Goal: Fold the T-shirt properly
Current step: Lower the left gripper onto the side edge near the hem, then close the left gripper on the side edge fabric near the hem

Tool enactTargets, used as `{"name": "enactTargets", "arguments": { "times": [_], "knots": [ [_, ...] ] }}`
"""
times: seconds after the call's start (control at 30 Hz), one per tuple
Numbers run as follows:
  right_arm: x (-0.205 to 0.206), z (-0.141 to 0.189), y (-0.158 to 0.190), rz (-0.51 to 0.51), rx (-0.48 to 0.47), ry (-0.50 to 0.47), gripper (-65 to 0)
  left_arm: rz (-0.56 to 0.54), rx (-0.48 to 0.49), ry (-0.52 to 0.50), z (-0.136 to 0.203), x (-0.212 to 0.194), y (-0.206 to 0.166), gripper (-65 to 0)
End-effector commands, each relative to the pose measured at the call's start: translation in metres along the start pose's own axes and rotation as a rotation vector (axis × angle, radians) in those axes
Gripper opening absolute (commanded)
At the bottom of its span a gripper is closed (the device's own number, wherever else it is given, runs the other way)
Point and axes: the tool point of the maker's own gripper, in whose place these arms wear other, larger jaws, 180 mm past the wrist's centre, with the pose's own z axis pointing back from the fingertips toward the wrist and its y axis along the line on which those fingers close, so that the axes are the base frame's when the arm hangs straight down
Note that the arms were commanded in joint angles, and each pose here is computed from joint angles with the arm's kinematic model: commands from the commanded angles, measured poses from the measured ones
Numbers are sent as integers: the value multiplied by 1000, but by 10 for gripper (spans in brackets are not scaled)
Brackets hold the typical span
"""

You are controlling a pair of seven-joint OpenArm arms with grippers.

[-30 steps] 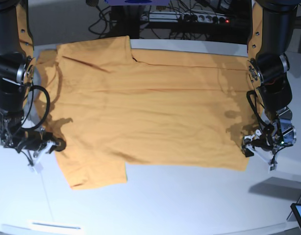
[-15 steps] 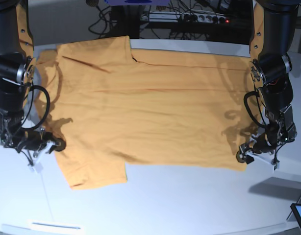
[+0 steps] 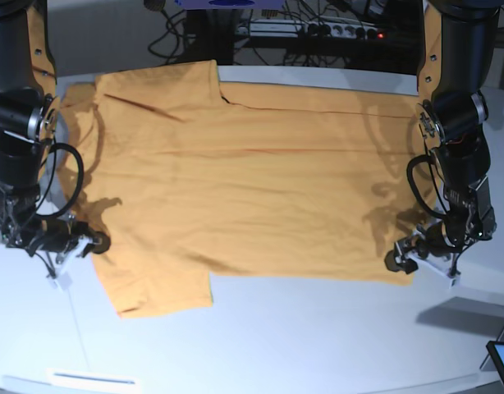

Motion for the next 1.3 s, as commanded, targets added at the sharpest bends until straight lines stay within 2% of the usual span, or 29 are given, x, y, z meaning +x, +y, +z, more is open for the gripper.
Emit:
{"name": "enactTargets", "arguments": {
  "times": [0.0, 0.4, 0.6, 0.93, 1.27],
  "knots": [
    [-2, 5, -7, 18, -35, 48, -647, -29, -3, 136, -3, -29, -3, -171],
    [-2, 7, -9, 18, -39, 47, -647, -30, -27, 137, -4, -29, -9, -171],
    [-2, 7, -9, 18, -39, 47, -647, 70, -61, 43, 7, -9, -2, -173],
    [-3, 6, -7, 18, -36, 49, -647, 27, -8, 58, 11, -18, 16, -175],
    [-3, 5, -7, 18, -35, 49, -647, 29, 43, 5, 24, -12, 42, -175]
  ]
}}
